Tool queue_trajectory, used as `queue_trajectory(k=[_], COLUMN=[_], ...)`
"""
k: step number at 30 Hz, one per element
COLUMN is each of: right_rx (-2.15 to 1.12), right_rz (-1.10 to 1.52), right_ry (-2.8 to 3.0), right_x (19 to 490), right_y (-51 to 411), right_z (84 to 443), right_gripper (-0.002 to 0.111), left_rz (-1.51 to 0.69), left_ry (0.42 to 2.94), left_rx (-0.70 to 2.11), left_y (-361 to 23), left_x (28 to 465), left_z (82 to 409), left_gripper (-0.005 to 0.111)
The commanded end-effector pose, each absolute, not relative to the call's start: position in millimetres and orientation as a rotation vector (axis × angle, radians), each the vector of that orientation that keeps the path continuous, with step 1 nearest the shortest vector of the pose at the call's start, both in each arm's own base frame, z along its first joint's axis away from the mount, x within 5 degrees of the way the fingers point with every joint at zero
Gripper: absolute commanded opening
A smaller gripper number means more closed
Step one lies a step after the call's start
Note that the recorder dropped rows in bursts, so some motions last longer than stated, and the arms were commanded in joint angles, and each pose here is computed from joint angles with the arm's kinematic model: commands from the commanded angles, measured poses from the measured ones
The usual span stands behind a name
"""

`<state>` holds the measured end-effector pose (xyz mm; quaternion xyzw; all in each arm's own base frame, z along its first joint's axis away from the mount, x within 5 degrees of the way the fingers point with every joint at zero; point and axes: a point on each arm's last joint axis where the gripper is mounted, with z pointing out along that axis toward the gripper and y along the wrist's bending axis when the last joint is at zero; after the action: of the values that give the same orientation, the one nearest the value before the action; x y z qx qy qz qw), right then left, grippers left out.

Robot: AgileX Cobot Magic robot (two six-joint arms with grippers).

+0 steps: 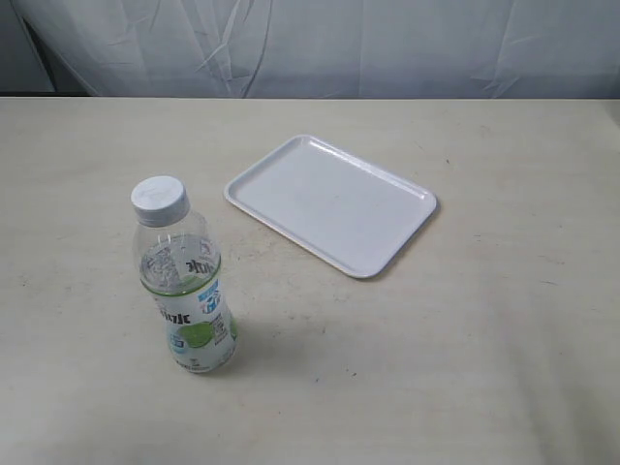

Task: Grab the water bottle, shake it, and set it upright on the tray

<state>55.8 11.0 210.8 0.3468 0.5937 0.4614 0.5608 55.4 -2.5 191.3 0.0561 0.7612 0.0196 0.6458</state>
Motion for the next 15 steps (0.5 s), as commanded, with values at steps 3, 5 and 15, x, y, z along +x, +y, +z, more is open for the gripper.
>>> queue_trajectory(k=[3,5,15], right_rx=[0.832,0.828,0.909], right_rz=[1.118,1.134,1.208], right_ry=[1.400,1.418,1.369], right_x=[55.2,54.9,55.0], right_y=[12.3,14.1,13.0], right_z=[210.1,209.3,210.6], right_gripper=[0.103,0.094,0.022], left_rz=[0.036,0.036,0.036], left_ry=[1.720,1.720,1.720], left_rx=[0.121,0.121,0.121], left_y=[-2.7,-2.7,-2.7], left_x=[55.3,55.3,55.3], left_z=[191.4,191.4,191.4], left_gripper=[0.000,0.000,0.000])
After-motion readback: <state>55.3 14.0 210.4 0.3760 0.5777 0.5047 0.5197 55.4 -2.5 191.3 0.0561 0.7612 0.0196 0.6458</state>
